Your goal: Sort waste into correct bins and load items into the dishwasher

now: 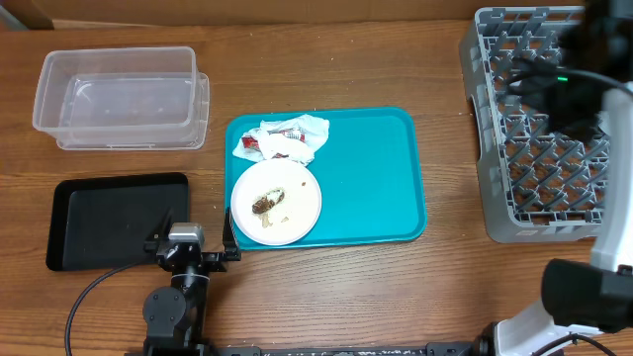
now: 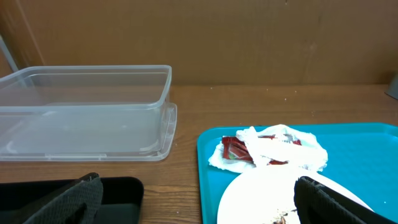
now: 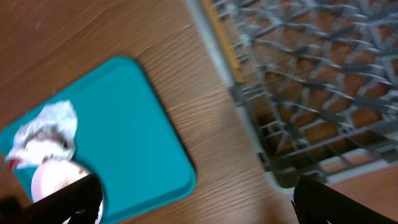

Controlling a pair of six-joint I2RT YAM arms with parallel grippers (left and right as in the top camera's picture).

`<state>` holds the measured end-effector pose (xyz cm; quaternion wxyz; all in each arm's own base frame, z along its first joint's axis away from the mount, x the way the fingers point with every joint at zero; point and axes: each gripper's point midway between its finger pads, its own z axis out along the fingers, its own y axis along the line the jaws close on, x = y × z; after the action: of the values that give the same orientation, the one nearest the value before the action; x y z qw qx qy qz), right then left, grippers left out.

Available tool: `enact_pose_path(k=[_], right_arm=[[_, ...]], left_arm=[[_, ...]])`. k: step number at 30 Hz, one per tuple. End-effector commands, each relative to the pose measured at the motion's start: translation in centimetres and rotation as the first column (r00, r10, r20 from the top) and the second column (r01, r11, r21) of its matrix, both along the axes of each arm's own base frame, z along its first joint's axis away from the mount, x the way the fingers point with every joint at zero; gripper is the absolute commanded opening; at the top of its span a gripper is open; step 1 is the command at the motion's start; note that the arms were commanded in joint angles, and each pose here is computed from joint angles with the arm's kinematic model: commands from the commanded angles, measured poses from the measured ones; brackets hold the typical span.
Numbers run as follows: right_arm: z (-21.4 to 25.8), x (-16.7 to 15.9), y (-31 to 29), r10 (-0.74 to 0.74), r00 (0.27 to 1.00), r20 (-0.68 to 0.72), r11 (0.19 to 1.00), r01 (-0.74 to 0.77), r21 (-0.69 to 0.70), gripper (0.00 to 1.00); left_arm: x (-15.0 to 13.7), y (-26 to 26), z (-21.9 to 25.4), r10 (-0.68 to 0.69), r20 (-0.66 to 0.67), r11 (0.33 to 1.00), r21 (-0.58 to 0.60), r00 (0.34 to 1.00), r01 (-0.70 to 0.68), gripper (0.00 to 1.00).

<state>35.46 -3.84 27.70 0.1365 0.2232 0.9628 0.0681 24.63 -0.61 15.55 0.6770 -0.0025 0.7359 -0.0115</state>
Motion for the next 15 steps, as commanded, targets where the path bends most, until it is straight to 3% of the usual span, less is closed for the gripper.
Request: enact_pose_path(k=[1, 10, 13, 15], right_arm=[[0.4, -0.6, -3.0, -0.094, 0.995, 0.012, 0.996, 0.094, -0.005, 1.0], [0.5, -1.1, -6.7, -0.195, 0.98, 0.027, 0.981, 0.195, -0.009, 1.0], [0.5, -1.1, -6.7, -0.195, 0.98, 0.027, 0.981, 0.195, -0.009, 1.0], [0.5, -1.1, -6.7, -0.195, 0.98, 0.027, 0.981, 0.195, -0.008, 1.0]], left_arm=[[0.0, 0.0, 0.1, -0.002, 0.008, 1.0, -0.007, 1.0, 0.002, 1.0], [0.0, -0.6, 0.5, -0.032, 0.023, 0.999, -0.034, 0.999, 0.033, 1.0], [-0.6, -4.1, 0.7, -0.228, 0.029, 0.951, -0.209, 0.973, 0.229, 1.0], [-1.4, -6.7, 1.5, -0.365, 0.055, 0.864, -0.351, 0.929, 0.36, 1.0]])
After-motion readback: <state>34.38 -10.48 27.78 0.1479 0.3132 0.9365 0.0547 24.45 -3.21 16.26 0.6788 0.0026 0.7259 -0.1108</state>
